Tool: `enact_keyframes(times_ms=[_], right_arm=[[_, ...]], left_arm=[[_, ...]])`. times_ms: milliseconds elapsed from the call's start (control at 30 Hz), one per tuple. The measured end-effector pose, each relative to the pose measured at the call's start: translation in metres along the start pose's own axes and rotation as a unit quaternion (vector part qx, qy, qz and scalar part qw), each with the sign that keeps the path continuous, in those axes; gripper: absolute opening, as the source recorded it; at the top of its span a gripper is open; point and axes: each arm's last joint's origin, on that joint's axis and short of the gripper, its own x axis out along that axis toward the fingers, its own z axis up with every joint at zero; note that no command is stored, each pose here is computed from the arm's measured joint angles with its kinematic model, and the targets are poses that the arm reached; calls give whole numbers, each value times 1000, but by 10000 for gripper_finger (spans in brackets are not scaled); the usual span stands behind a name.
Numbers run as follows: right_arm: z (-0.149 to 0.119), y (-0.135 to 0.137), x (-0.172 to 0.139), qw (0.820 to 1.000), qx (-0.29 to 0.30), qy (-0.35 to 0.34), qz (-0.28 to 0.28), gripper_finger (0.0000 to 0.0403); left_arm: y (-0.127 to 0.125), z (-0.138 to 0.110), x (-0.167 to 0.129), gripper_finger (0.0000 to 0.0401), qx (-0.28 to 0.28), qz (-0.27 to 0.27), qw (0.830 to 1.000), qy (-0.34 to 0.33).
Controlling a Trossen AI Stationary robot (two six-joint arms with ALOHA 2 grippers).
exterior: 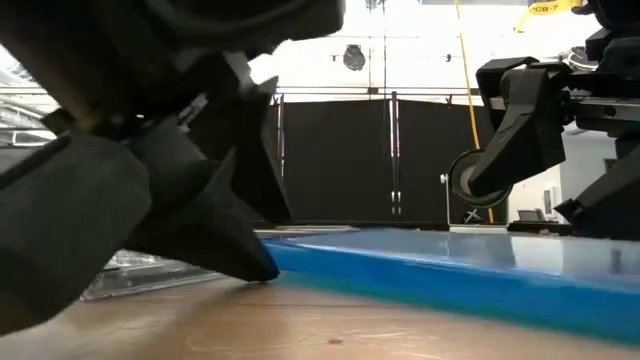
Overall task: Pick & place jewel cases by type
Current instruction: Put the top blue CD case into the top transparent bin
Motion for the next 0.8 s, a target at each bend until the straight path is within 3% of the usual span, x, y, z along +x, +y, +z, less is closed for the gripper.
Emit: enact_keyframes(times_ms=[133, 200, 400, 533, 667, 800], right_arm=[[0, 0, 0, 1000, 4, 0, 0, 221], [0, 0, 0, 1000, 9, -2, 0, 221], [5, 2, -2, 999, 24, -22, 2, 221], [14, 1, -14, 999, 0, -32, -14, 221], [10, -5, -30, 995, -51, 24, -84, 221], [-5, -10, -32, 989, -50, 94, -100, 221]], left_arm=[[5, 10, 9, 42, -20, -30, 999, -16], [10, 14, 16, 15, -49, -27, 998, -21], [17, 16, 22, 3, -51, -19, 998, -16], [20, 17, 22, 3, -45, -20, 999, -10], [21, 16, 23, 2, -38, -19, 999, -4], [21, 16, 23, 1, -38, -20, 999, -4]])
